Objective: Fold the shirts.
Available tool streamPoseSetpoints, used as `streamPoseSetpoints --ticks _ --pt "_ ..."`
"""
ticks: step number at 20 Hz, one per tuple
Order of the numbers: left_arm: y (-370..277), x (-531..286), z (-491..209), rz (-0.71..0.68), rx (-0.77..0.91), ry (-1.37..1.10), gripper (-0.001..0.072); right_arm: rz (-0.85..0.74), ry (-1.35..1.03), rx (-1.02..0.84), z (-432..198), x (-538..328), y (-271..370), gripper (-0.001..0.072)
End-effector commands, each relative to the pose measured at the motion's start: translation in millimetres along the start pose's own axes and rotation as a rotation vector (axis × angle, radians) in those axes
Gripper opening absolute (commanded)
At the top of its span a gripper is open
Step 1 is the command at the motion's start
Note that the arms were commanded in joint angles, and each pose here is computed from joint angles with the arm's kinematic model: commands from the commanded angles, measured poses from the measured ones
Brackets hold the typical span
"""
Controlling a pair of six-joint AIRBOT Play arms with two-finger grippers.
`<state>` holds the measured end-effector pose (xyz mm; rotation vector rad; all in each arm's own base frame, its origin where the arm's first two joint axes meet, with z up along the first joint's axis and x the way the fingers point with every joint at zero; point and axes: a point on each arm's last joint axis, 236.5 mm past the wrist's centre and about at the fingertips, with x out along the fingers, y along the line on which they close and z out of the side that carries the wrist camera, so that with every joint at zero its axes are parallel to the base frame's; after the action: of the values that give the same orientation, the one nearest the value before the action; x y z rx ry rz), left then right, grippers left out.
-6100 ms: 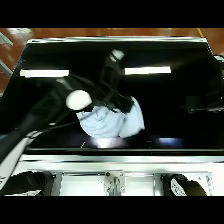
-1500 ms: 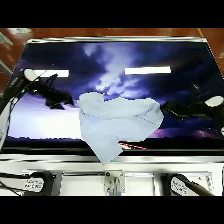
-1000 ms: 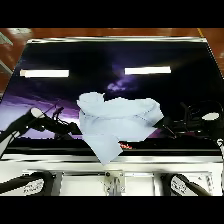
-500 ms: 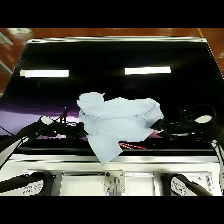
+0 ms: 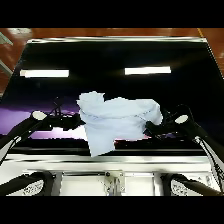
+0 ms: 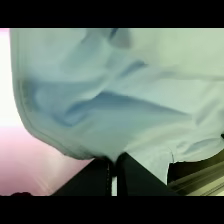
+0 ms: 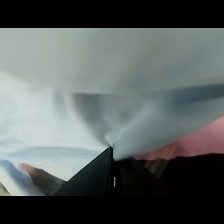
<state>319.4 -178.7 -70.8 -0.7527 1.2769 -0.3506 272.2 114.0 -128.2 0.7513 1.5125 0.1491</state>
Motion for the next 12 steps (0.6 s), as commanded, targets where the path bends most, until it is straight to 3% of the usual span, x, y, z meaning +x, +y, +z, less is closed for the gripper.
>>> streamPoseSetpoints --ticks 1,4,7,9,12 --pt "-24 -21 33 -0.036 0.116 -0.090 0.0037 0.023 -0.032 -0.069 9 -6 18 0.0069" --pt "-96 -83 78 -0.082 0.390 -0.269 0.0036 0.115 -0.116 -0.452 20 -72 87 0.0068" --pt "-210 -217 104 -0.157 0.674 -0.584 0.0037 0.140 -0.328 -0.722 17 -194 170 0.0068" --pt "-288 -335 84 -0.238 0.831 -0.843 0.0038 0.128 -0.573 -0.807 6 -297 220 0.0068" --pt "-354 -464 15 -0.324 1.005 -1.127 0.0038 0.187 -0.960 -0.899 -46 -441 281 0.0068"
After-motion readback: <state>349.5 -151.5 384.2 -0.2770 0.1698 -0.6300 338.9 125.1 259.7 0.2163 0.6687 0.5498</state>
